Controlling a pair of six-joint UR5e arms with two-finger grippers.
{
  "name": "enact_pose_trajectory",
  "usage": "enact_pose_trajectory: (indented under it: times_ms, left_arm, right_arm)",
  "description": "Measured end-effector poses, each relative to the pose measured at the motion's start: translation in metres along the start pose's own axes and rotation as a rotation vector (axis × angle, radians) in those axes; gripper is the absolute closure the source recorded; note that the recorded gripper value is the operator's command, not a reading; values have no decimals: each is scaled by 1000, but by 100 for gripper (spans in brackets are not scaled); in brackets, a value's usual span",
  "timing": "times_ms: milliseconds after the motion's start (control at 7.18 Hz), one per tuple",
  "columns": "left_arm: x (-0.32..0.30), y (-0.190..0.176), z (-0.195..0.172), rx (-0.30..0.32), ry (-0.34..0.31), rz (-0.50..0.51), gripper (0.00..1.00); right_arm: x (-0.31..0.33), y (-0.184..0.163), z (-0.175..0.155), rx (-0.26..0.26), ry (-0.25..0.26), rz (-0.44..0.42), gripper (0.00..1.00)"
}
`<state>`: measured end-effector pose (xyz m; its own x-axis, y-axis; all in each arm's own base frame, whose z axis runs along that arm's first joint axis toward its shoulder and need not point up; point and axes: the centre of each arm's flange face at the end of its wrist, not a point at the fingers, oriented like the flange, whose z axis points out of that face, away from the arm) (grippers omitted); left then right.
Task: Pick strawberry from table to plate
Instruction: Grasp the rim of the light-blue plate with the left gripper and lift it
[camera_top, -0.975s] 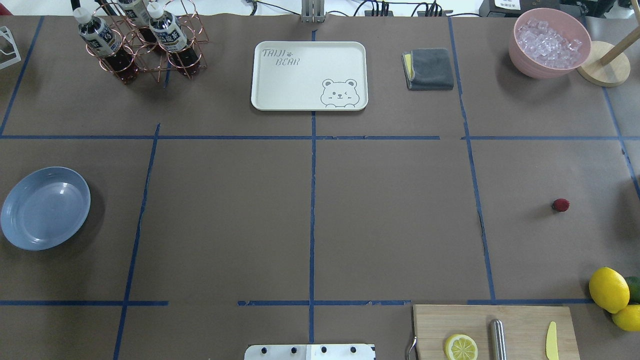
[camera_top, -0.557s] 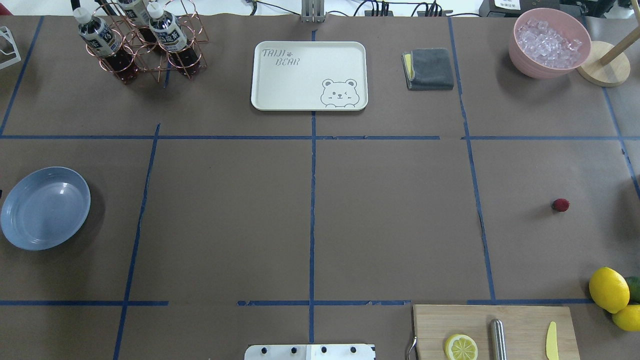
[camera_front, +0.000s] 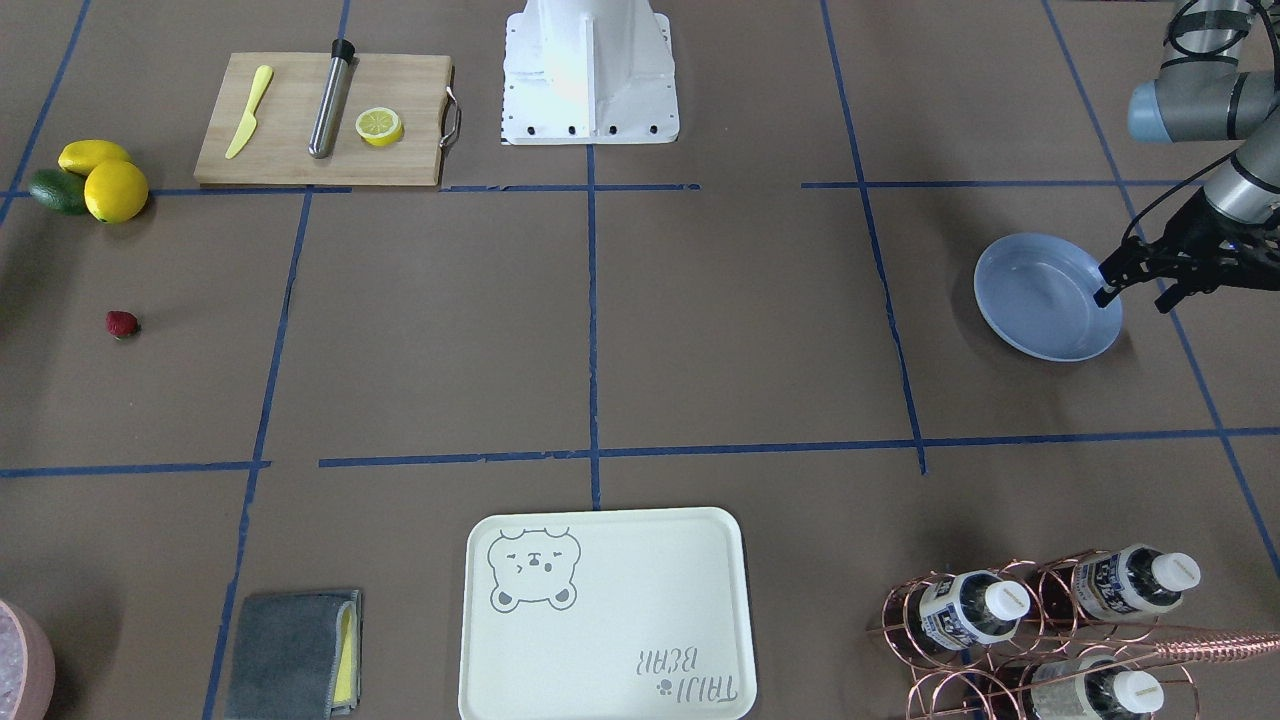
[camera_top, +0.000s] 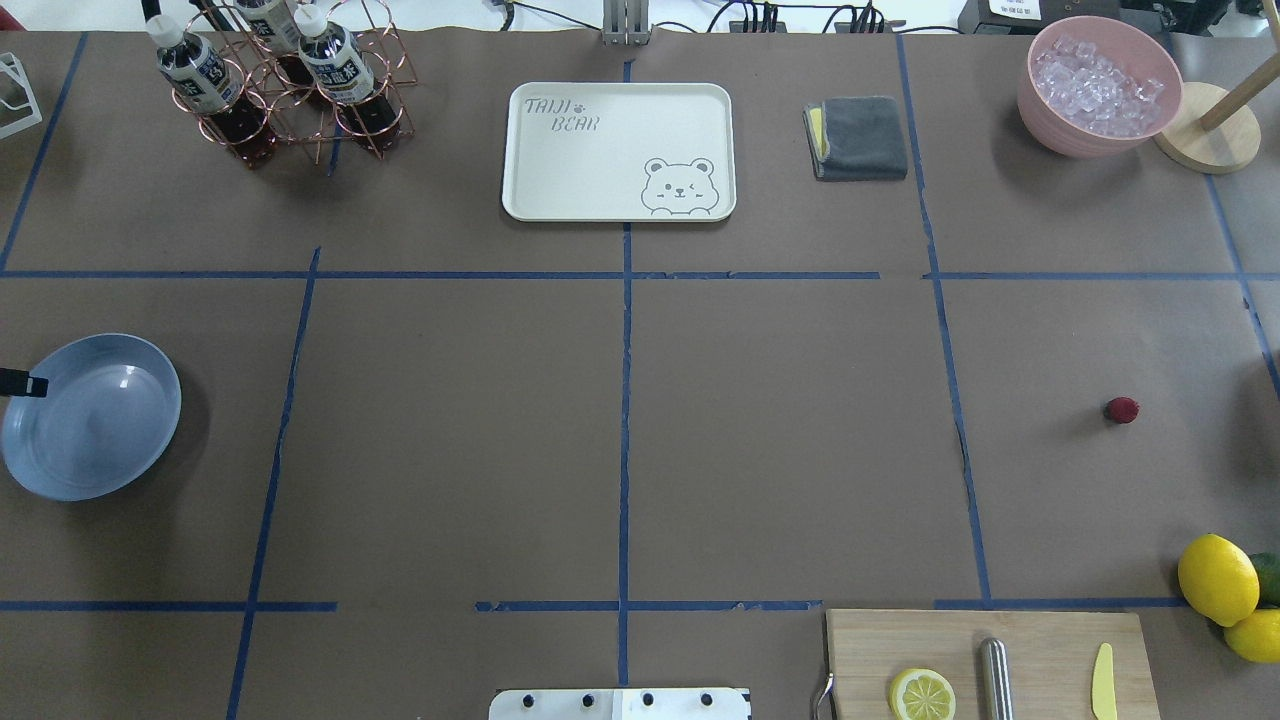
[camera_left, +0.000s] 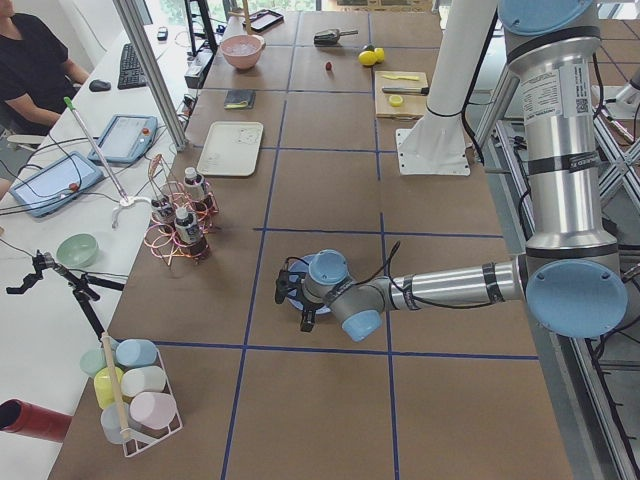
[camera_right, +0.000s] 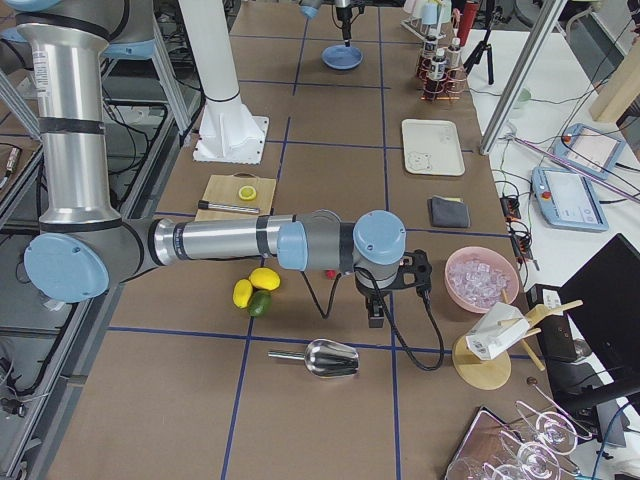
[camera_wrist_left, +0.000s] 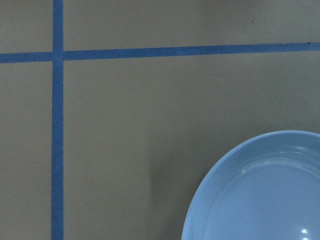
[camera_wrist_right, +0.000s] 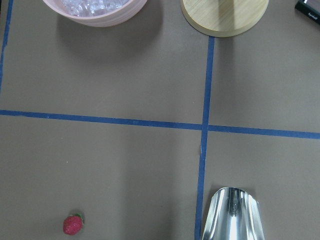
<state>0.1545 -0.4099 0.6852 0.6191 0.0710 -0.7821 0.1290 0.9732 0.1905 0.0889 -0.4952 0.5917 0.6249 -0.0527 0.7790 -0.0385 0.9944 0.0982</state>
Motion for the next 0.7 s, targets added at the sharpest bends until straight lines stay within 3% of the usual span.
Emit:
enact_pose_trajectory:
  times_ms: [279,418,557,697]
  left_arm:
    - [6,6,8,-15,3,-9,60]
    - [6,8,9,-18,2,-9,87]
    - [5,10,8,-19,1,-8,100]
    - [2,13,7,-21,-2,-9,100]
  right_arm:
    - [-1,-1,-1,3,0,22,0]
    - [-2,-1,-2,4,0,24,0]
    - [-4,-2,-3,6,-1,23,0]
    - [-7,-2,-5,11,-1,25,0]
